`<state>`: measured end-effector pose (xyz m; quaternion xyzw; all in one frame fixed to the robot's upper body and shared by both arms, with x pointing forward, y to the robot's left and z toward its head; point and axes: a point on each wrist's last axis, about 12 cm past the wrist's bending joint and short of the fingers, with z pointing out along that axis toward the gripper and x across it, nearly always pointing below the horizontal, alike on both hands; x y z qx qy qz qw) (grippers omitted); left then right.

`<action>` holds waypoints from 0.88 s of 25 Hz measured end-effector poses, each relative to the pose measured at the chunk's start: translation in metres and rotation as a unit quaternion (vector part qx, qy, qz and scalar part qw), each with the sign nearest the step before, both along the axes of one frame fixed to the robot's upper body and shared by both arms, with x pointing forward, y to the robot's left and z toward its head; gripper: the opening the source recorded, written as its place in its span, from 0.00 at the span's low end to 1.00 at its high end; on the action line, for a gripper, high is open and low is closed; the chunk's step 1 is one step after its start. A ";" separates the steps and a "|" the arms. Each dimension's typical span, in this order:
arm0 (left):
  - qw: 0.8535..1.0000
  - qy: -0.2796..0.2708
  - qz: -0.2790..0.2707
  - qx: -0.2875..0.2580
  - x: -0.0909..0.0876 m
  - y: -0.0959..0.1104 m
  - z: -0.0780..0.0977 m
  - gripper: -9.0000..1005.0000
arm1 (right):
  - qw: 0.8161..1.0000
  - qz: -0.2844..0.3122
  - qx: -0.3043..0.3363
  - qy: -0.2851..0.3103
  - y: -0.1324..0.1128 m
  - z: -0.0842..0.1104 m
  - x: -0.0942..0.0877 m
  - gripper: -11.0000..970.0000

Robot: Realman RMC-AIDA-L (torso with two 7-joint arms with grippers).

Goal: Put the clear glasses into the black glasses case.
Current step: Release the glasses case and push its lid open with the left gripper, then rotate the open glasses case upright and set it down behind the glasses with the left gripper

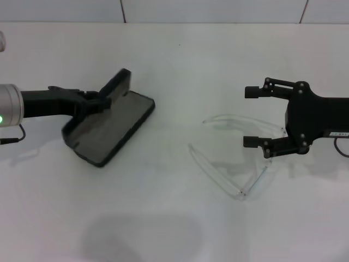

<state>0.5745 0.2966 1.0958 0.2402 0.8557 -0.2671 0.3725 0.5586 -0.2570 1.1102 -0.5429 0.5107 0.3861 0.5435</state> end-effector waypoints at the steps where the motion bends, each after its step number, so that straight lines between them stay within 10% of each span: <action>1: 1.000 -0.001 0.000 0.000 0.001 0.000 0.001 0.56 | 1.000 0.000 0.000 0.000 0.000 0.000 0.000 0.91; 14: 0.993 -0.113 -0.032 0.016 0.018 -0.003 0.027 0.21 | 0.999 0.031 -0.013 -0.018 0.004 -0.009 -0.012 0.91; 22: 0.954 -0.260 -0.132 0.064 0.037 -0.030 0.048 0.21 | 0.998 0.048 -0.014 -0.027 0.012 -0.016 -0.019 0.91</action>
